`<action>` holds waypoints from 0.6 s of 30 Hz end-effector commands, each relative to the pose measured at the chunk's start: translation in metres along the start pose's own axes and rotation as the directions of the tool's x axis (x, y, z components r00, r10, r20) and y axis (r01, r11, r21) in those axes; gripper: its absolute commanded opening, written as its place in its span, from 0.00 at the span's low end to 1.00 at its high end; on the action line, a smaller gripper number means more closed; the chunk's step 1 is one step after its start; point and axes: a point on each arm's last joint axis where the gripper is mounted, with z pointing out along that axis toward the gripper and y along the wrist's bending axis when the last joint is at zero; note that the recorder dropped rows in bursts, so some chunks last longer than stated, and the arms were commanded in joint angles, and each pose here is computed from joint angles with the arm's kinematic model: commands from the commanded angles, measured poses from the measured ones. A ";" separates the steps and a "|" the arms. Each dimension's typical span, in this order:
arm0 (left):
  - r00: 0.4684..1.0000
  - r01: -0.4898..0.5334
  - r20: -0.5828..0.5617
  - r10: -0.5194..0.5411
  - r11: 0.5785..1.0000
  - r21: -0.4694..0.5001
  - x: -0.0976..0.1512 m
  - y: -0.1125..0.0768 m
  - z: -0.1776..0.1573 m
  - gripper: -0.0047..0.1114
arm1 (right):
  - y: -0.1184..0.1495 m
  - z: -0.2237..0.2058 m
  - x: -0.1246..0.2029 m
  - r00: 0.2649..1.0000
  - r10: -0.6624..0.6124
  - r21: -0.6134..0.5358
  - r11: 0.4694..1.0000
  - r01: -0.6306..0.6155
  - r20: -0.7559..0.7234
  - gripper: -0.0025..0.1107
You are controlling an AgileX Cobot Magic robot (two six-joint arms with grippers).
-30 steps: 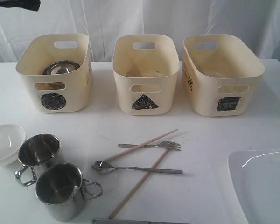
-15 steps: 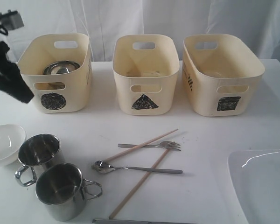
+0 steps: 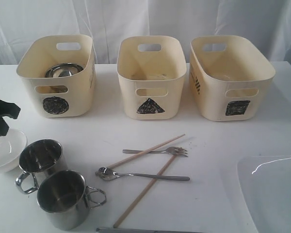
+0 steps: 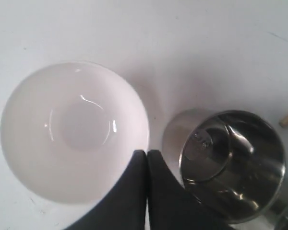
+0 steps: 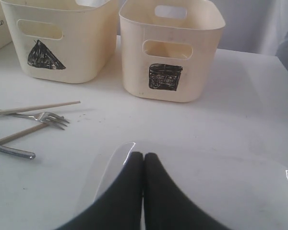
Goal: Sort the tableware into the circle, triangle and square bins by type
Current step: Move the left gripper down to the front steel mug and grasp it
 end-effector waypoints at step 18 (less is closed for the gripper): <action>0.985 0.173 0.009 -0.174 0.982 0.076 0.004 -0.006 0.007 0.19 | 0.000 0.000 0.000 1.000 -0.001 0.006 1.000 0.001 0.007 0.02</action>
